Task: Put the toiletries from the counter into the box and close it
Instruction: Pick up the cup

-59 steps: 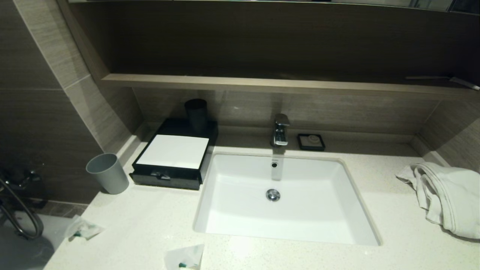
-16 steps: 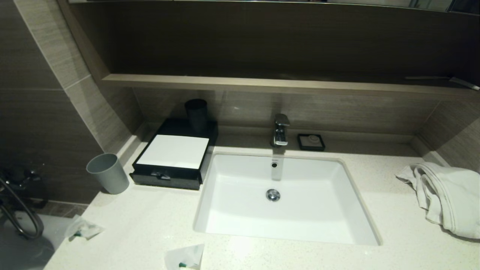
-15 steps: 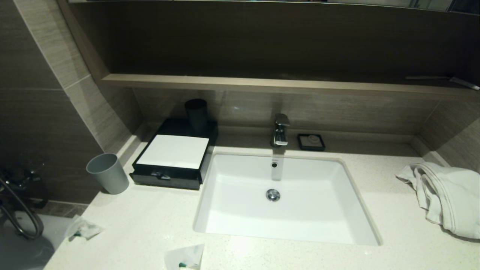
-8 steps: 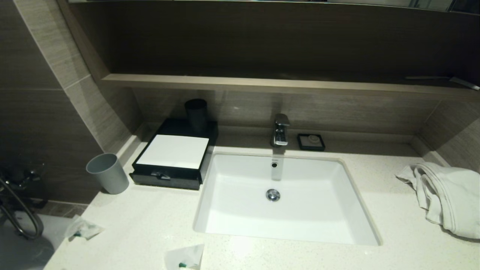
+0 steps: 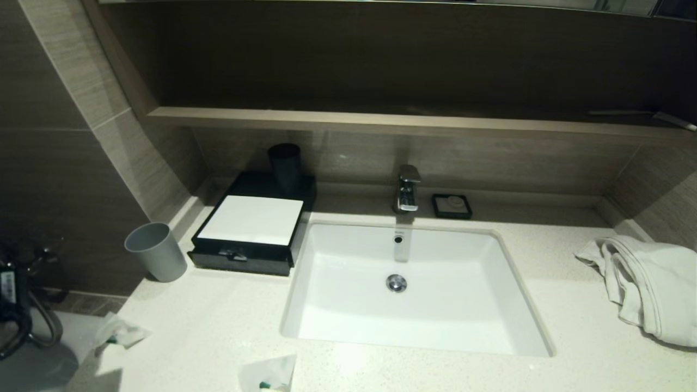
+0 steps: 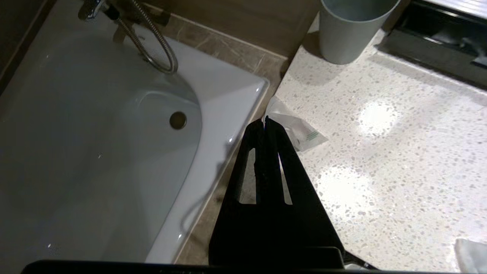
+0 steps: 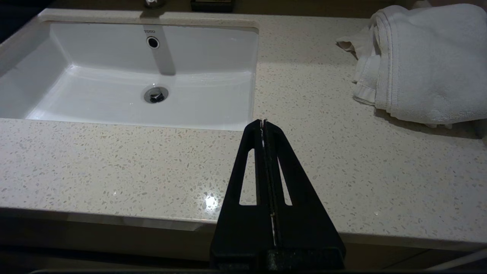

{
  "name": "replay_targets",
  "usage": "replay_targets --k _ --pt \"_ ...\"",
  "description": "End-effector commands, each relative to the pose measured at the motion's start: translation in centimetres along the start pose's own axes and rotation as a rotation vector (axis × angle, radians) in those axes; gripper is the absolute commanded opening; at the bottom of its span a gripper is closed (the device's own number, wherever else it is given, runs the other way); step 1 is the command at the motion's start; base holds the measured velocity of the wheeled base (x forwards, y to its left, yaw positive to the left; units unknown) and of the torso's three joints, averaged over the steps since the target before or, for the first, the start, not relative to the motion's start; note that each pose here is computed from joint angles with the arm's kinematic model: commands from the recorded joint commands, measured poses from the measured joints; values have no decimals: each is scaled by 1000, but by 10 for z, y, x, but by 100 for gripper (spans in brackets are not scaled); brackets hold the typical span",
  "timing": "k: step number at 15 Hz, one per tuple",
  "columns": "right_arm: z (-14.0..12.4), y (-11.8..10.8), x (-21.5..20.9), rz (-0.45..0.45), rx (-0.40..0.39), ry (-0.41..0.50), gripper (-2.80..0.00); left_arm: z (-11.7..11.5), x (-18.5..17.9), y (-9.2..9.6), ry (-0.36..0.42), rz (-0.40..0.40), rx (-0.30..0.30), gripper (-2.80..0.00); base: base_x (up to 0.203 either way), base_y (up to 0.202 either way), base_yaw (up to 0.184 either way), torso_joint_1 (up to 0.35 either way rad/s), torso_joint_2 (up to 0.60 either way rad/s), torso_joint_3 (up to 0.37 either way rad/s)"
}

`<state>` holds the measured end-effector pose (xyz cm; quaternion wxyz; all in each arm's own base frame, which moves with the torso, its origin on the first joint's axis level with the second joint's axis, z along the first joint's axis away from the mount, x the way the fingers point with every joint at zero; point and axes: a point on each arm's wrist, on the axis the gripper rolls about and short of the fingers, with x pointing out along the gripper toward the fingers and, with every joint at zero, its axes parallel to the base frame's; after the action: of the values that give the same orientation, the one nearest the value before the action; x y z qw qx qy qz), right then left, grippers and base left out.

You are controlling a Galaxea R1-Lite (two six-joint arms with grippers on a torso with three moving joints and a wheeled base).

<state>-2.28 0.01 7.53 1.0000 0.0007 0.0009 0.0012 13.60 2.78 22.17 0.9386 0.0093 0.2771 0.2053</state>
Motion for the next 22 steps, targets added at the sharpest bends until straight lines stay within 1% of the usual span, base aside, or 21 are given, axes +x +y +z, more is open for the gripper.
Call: replay_targets --k 1,3,4,5,6,7,9,11,13,14,15,18,20,22 --pt "0 0 0 1 0 0 -280 -8 19 -3 68 3 12 -280 0 0 0 0 0 0" --pt "0 0 0 1 0 0 -280 -18 29 -6 66 -5 14 -280 0 0 0 0 0 0" --pt "0 0 0 1 0 0 -280 -25 36 -8 71 -9 28 -280 0 0 0 0 0 0" --pt "0 0 0 1 0 0 -280 -34 44 -10 66 -22 38 -280 0 0 0 0 0 0" --pt "0 0 0 1 0 0 -280 -37 51 -13 45 -57 38 -280 0 0 0 0 0 0" --pt "0 0 0 1 0 0 -280 -38 57 -16 37 -110 35 -280 0 0 0 0 0 0" --pt "0 0 0 1 0 0 -280 -37 64 -16 55 -127 35 -280 0 0 0 0 0 0" --pt "0 0 0 1 0 0 -280 -38 70 -18 37 -151 31 -280 0 0 0 0 0 0" --pt "0 0 0 1 0 0 -280 -41 72 -19 37 -180 30 -280 0 0 0 0 0 0" --pt "0 0 0 1 0 0 -280 -41 73 -19 41 -180 31 0 0 0 0 0 0 0" --pt "0 0 0 1 0 0 -280 -41 78 -20 52 -183 34 0 0 0 0 0 0 0" --pt "0 0 0 1 0 0 -280 -34 98 -26 24 -191 21 0 0 0 0 0 0 0" --pt "0 0 0 1 0 0 -280 -18 106 -27 -57 -187 1 0 0 0 0 0 0 0" --pt "0 0 0 1 0 0 -280 -10 105 -26 -81 -182 -14 0 0 0 0 0 0 0"
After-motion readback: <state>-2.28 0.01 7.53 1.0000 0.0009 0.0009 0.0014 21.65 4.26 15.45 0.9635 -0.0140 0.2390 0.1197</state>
